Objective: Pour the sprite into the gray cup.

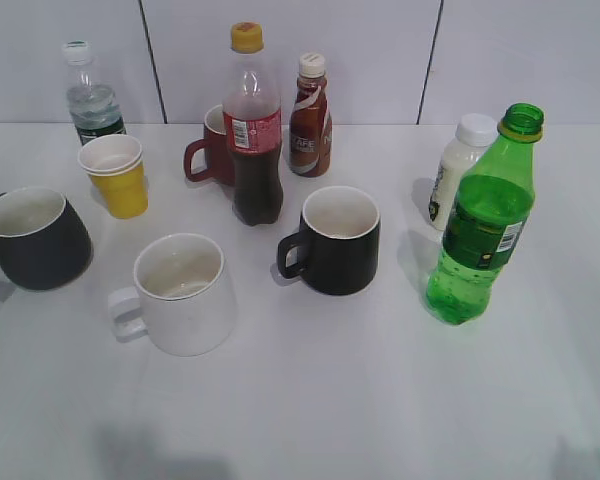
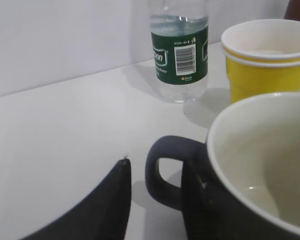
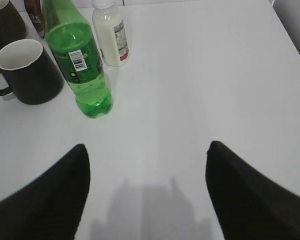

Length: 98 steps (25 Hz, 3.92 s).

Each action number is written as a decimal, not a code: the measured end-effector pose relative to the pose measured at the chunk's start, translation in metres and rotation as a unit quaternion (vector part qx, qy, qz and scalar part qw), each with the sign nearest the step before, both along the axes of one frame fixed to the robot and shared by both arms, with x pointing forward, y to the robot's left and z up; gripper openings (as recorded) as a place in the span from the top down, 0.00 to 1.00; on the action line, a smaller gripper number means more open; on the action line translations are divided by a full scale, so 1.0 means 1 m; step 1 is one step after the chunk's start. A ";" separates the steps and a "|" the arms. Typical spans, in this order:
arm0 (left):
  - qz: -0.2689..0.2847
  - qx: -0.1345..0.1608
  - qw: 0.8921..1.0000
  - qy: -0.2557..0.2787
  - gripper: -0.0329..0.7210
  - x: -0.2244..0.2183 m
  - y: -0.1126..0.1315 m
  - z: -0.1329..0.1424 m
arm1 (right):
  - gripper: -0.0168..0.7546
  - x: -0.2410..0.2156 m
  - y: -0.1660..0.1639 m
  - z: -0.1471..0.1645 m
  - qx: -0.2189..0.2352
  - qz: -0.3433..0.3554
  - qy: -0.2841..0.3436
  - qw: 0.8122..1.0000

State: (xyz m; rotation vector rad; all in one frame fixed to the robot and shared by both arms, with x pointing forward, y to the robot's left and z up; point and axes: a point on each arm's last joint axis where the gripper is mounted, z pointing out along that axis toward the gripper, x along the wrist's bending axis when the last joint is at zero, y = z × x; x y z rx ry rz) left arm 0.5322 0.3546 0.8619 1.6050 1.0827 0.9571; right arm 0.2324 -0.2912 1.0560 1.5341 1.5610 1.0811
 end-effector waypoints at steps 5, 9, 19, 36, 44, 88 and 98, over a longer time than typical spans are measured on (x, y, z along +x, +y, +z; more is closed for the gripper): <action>-0.009 0.006 1.000 0.015 0.59 -0.001 -0.001 -0.003 | 0.27 0.000 0.000 0.000 0.000 0.000 0.000 1.000; -0.054 0.015 0.998 0.022 0.59 -0.004 -0.008 -0.005 | 0.27 0.000 0.000 0.000 0.000 0.000 0.000 1.000; -0.077 0.007 0.996 0.050 0.51 -0.021 -0.017 -0.011 | 0.27 0.000 0.000 0.000 0.000 0.000 0.000 1.000; -0.092 0.020 0.995 0.041 0.49 -0.003 -0.018 -0.014 | 0.27 0.000 0.000 0.000 0.000 0.000 0.000 1.000; -0.099 0.014 0.994 0.036 0.54 0.006 -0.022 -0.022 | 0.27 0.000 0.000 0.000 0.000 0.000 0.000 1.000; 0.005 -0.028 0.997 -0.078 0.88 -0.042 -0.043 0.081 | 0.33 0.125 -0.003 0.032 -0.001 -0.026 -0.179 0.983; -0.028 -0.023 0.995 -0.095 0.88 -0.049 -0.060 0.092 | 0.41 0.141 0.051 0.006 0.016 0.152 -0.128 0.980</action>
